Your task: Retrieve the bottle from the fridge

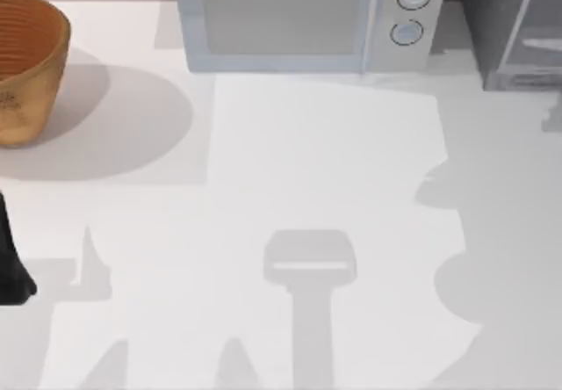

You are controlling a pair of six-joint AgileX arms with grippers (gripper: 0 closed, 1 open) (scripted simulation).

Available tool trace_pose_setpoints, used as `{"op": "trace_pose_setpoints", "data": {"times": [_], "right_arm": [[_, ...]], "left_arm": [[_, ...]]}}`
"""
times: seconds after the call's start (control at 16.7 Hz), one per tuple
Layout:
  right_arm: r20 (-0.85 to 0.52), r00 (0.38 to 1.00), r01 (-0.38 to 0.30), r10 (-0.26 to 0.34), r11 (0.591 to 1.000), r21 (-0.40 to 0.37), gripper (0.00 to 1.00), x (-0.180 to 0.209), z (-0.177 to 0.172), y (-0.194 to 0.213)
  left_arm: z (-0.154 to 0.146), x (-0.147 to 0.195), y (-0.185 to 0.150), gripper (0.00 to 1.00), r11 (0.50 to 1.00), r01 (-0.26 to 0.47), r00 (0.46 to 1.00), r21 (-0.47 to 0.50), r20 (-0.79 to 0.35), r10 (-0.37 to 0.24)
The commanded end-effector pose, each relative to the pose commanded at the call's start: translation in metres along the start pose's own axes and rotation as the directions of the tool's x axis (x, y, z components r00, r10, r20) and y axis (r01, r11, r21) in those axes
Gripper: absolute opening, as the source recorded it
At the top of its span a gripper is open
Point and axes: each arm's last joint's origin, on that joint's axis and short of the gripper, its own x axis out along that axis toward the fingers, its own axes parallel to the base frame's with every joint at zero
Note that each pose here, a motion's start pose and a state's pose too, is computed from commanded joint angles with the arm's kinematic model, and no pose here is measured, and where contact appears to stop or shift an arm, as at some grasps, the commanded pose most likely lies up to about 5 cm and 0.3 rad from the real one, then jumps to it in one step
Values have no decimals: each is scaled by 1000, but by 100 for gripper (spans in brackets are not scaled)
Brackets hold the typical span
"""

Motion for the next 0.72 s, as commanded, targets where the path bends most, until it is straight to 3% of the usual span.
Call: {"op": "trace_pose_setpoints", "data": {"times": [0.36, 0.72], "right_arm": [[-9, 1000, -3, 3, 1000, -2, 0, -20, 24, 14], [29, 1000, -8, 8, 1000, -18, 0, -100, 78, 50]], "left_arm": [[0, 0, 0, 100, 1000, 0, 1000, 0, 0, 0], [0, 0, 0, 100, 1000, 0, 1000, 0, 0, 0]]}}
